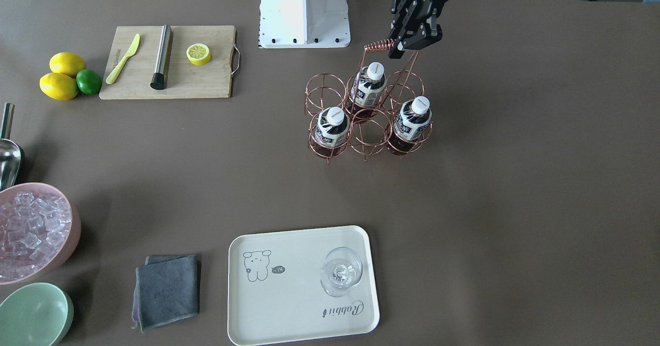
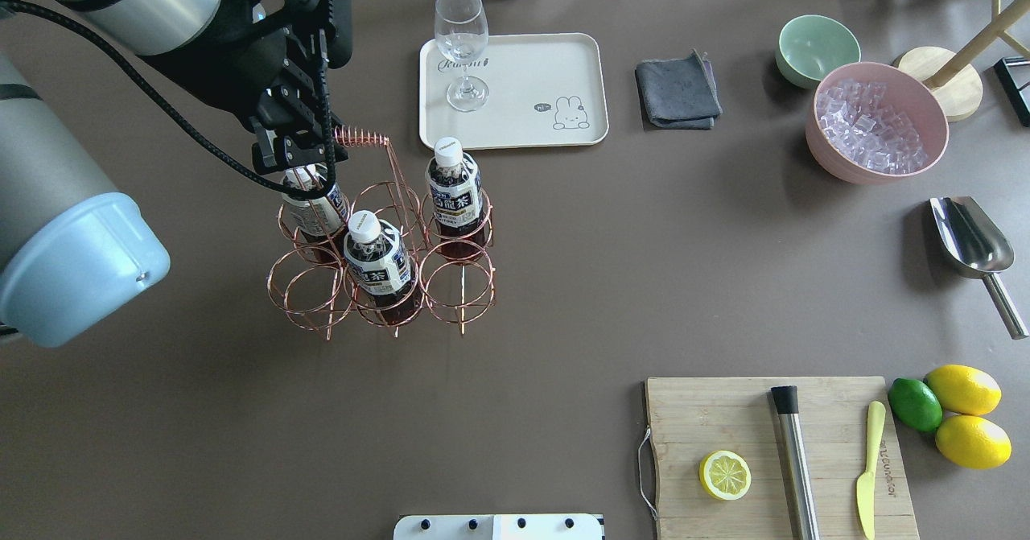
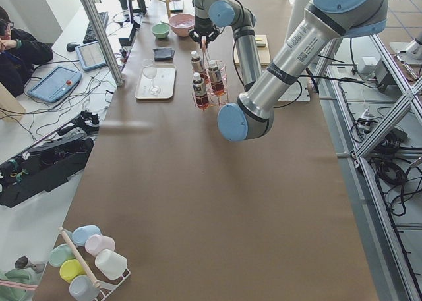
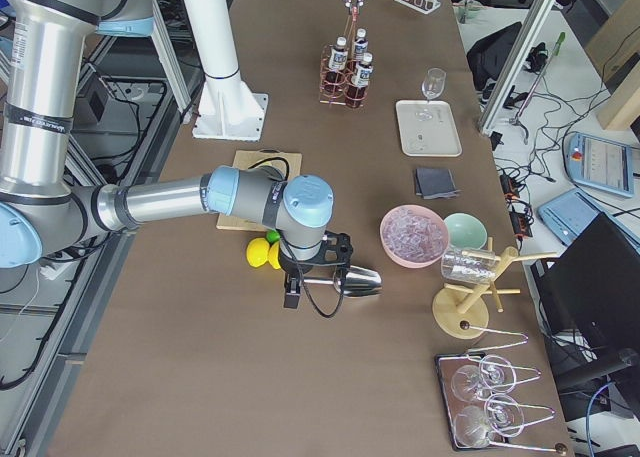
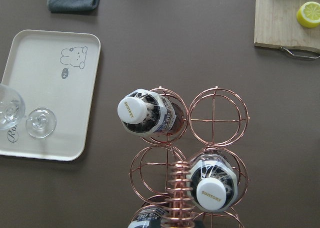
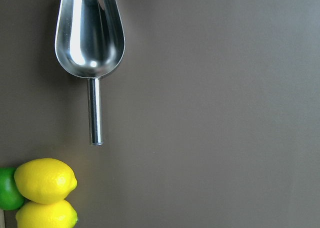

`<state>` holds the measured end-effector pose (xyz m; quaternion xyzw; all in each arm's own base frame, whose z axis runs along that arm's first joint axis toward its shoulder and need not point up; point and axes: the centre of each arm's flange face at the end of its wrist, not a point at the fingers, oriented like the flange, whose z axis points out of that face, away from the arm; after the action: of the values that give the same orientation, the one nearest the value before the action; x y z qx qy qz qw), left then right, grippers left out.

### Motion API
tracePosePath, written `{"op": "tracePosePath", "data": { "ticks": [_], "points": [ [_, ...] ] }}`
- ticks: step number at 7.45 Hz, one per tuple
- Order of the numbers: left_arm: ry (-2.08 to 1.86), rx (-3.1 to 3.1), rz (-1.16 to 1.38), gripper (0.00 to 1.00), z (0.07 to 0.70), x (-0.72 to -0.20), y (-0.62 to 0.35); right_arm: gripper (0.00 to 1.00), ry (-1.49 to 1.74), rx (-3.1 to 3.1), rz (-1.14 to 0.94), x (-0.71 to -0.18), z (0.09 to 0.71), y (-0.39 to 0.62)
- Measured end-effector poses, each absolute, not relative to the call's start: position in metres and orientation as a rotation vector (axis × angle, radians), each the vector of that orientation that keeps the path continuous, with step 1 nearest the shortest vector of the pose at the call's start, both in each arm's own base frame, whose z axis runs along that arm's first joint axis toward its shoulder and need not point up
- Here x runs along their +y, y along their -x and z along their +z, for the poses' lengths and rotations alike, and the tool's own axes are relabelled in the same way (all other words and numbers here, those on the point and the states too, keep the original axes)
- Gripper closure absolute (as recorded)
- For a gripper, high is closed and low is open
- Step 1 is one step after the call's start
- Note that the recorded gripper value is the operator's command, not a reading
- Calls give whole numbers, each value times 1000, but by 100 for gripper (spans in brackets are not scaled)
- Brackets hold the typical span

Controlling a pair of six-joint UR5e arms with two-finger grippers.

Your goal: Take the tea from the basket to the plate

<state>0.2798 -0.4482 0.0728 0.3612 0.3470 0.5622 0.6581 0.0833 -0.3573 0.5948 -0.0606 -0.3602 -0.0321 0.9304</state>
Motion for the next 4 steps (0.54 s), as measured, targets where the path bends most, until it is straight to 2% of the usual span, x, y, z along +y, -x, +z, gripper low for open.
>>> {"op": "tracePosePath", "data": {
  "ticks": [4],
  "points": [
    [-811,764,1261,100,64,-434,-310,0,125,-735,-44,-365,592,-83]
  ]
}}
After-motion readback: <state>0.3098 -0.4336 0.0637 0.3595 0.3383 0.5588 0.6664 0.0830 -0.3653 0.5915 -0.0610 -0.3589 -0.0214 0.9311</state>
